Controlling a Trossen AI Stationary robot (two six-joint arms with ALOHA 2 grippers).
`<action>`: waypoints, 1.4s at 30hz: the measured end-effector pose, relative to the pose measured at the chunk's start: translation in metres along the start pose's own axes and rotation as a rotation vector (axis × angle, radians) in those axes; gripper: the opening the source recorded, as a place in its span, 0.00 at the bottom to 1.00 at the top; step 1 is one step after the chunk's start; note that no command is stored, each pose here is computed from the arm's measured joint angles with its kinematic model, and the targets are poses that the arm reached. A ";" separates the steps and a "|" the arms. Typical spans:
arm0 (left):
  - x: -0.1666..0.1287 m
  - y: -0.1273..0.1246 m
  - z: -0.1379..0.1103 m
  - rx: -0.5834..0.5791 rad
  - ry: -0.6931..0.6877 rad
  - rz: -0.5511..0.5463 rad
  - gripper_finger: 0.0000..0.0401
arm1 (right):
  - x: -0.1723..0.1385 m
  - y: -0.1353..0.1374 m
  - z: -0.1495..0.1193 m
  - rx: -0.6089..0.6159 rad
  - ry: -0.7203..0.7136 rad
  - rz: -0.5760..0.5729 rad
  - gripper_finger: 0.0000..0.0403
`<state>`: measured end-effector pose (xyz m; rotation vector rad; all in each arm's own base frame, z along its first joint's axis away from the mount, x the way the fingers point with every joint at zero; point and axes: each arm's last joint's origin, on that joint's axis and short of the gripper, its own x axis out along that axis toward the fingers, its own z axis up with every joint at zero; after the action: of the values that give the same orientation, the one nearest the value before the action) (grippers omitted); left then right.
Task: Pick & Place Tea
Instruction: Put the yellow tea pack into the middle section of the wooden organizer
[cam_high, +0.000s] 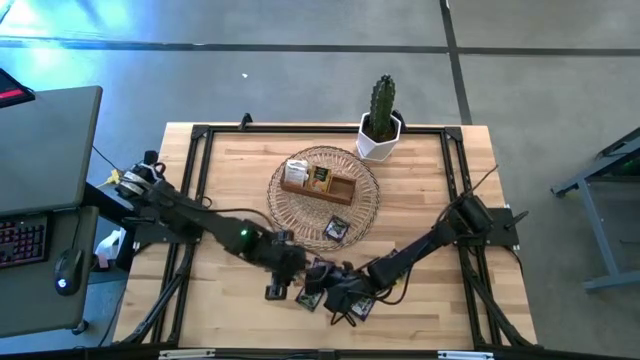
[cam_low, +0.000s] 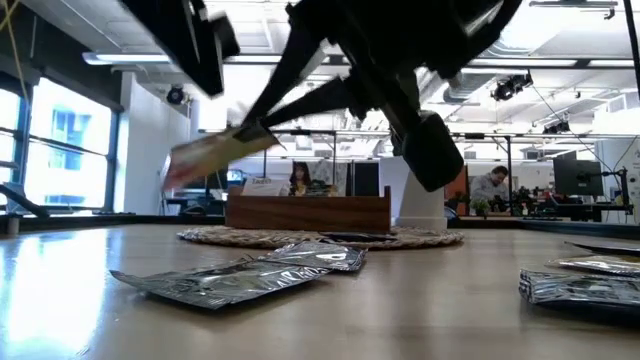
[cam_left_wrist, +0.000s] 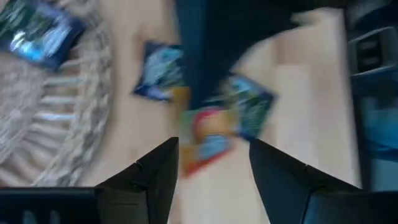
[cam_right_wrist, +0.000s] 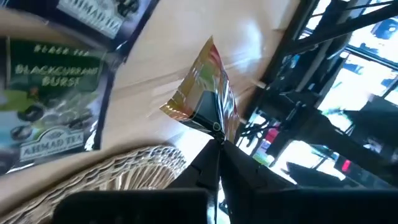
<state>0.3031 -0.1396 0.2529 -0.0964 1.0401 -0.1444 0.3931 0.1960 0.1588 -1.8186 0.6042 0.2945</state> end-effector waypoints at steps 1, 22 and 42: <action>0.002 0.004 0.000 -0.002 0.012 0.012 0.49 | -0.001 -0.001 0.001 0.003 -0.003 -0.006 0.01; 0.025 0.015 0.004 0.020 0.071 -0.054 0.28 | -0.004 -0.008 0.002 0.068 0.076 -0.079 0.02; 0.024 0.018 0.001 -0.029 0.084 0.039 0.01 | -0.007 0.011 -0.004 0.417 0.350 -0.039 0.22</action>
<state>0.3174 -0.1259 0.2300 -0.0965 1.1274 -0.0985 0.3807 0.1913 0.1546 -1.4811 0.8047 -0.1735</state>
